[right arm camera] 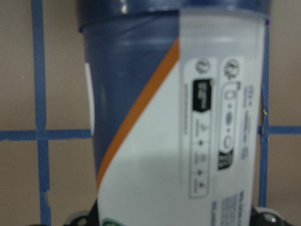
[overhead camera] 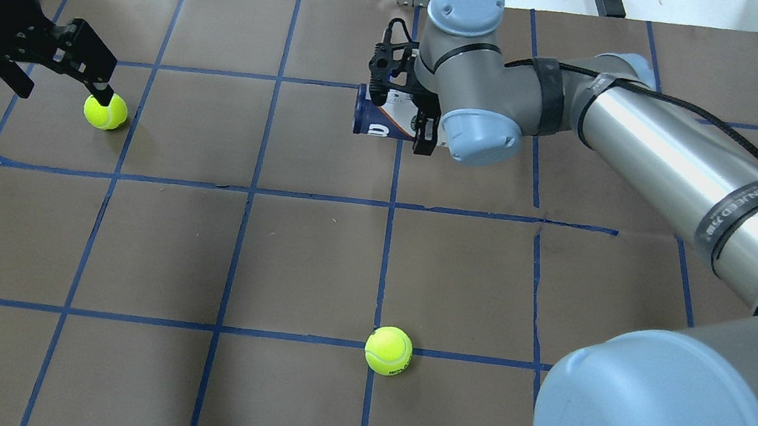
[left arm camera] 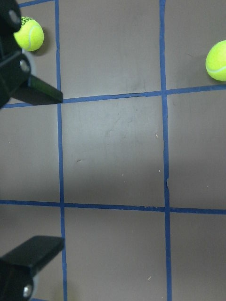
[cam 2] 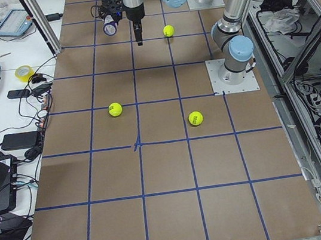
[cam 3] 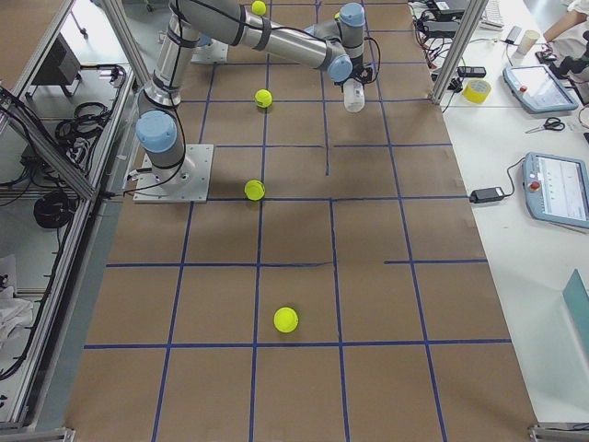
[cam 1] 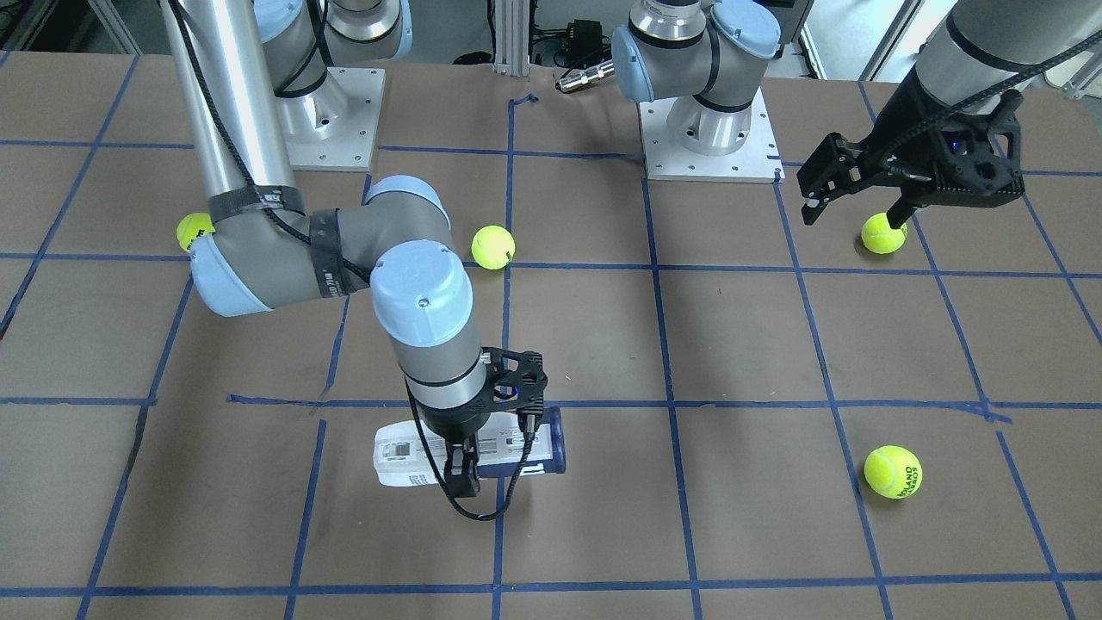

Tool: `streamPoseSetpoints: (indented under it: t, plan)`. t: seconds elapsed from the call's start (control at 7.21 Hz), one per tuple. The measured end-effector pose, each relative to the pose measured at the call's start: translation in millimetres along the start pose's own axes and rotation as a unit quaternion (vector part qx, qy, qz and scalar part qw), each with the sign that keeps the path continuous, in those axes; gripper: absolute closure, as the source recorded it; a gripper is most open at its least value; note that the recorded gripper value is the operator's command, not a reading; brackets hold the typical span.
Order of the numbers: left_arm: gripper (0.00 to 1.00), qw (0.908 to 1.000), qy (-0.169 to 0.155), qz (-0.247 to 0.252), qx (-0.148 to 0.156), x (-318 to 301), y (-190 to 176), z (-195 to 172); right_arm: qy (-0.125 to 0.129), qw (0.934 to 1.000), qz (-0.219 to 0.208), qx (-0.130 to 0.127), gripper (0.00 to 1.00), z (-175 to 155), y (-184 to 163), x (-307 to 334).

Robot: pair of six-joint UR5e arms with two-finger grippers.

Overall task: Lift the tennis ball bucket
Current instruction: 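Carry the can with the right gripper toward the table center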

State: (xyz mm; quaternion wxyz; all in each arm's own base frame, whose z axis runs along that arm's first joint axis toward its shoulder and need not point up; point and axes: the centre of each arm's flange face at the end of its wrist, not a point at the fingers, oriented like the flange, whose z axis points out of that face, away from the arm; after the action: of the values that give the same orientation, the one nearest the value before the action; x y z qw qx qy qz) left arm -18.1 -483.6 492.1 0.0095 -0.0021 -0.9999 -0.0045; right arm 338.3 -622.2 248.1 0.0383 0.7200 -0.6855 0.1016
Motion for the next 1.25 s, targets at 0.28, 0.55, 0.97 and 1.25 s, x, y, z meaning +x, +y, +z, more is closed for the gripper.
streamPoseSetpoints:
  t: [0.28, 0.55, 0.97, 1.25]
  plan:
    - [0.0, 1.0, 0.0, 0.0, -0.001, 0.6, 0.5, 0.0, 0.008, 0.9998, -0.017, 0.006, 0.19, 12.2, -35.0, -14.2]
    - [0.0, 1.0, 0.0, 0.001, -0.001, 0.7, 0.9, -0.3, 0.004, 0.9999, 0.013, 0.008, 0.19, 18.7, -63.6, -31.1]
    - [0.0, 1.0, 0.0, 0.001, -0.002, 0.7, 1.1, -0.3, -0.005, 0.9988, 0.048, 0.008, 0.15, 33.5, -80.8, -43.2]
    - [0.0, 1.0, 0.0, 0.001, -0.002, 0.7, 1.2, -0.3, -0.005, 0.9987, 0.05, 0.011, 0.14, 36.4, -93.3, -50.7]
